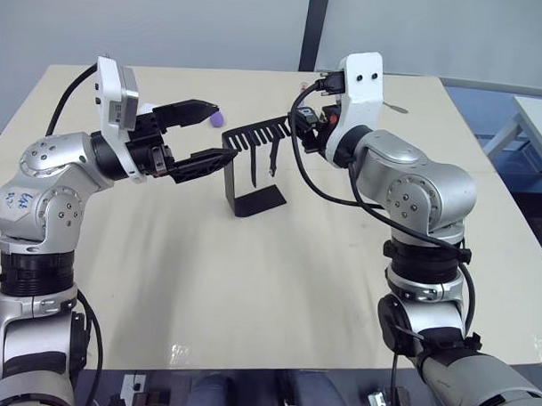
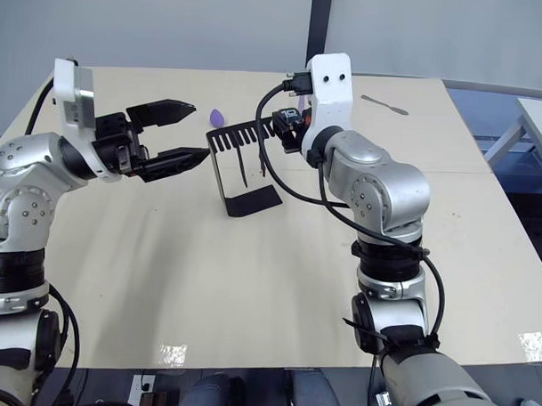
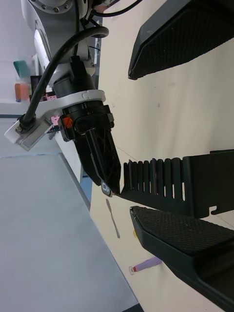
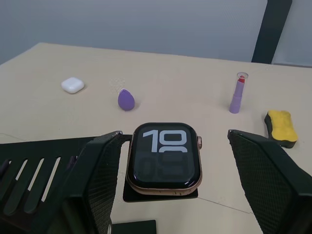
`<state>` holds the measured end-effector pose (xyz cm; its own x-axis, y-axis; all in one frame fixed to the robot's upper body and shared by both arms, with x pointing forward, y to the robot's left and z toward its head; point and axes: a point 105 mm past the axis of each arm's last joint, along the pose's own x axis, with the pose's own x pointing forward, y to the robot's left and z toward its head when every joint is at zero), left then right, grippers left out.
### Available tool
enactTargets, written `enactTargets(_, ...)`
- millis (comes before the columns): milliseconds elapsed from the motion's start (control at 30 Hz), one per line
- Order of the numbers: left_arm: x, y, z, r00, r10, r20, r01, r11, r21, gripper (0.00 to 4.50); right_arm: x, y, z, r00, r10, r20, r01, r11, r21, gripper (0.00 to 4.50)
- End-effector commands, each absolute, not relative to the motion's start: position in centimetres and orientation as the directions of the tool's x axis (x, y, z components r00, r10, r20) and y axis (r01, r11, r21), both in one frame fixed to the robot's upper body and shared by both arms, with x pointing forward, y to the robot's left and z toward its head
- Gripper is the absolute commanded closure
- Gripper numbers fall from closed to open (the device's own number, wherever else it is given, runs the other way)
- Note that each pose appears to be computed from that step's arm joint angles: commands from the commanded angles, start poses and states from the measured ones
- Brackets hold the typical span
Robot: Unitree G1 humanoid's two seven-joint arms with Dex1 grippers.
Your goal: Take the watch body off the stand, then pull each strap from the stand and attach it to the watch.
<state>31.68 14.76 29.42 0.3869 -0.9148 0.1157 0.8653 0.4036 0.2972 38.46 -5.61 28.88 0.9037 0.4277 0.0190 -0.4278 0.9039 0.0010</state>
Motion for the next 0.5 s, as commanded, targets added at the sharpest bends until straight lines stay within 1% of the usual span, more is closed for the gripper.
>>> enactTargets(33, 31.2, 15.0, 30.6, 0.392, -0.91, 0.135, 0.842, 0.413, 0.347, 0.0, 37.9, -5.2, 30.5, 0.886, 0.458, 0.077, -0.459, 0.889, -0.013, 2.19)
enactTargets(200, 31.2, 15.0, 30.7, 0.391, -0.91, 0.137, 0.84, 0.414, 0.35, 0.0, 37.6, -5.0, 30.8, 0.877, 0.475, 0.077, -0.476, 0.879, -0.001, 4.29)
enactTargets(500, 31.4, 15.0, 30.9, 0.387, -0.91, 0.145, 0.841, 0.414, 0.349, 0.0, 36.8, -4.8, 32.4, 0.855, 0.503, 0.125, -0.504, 0.863, -0.026, 4.29)
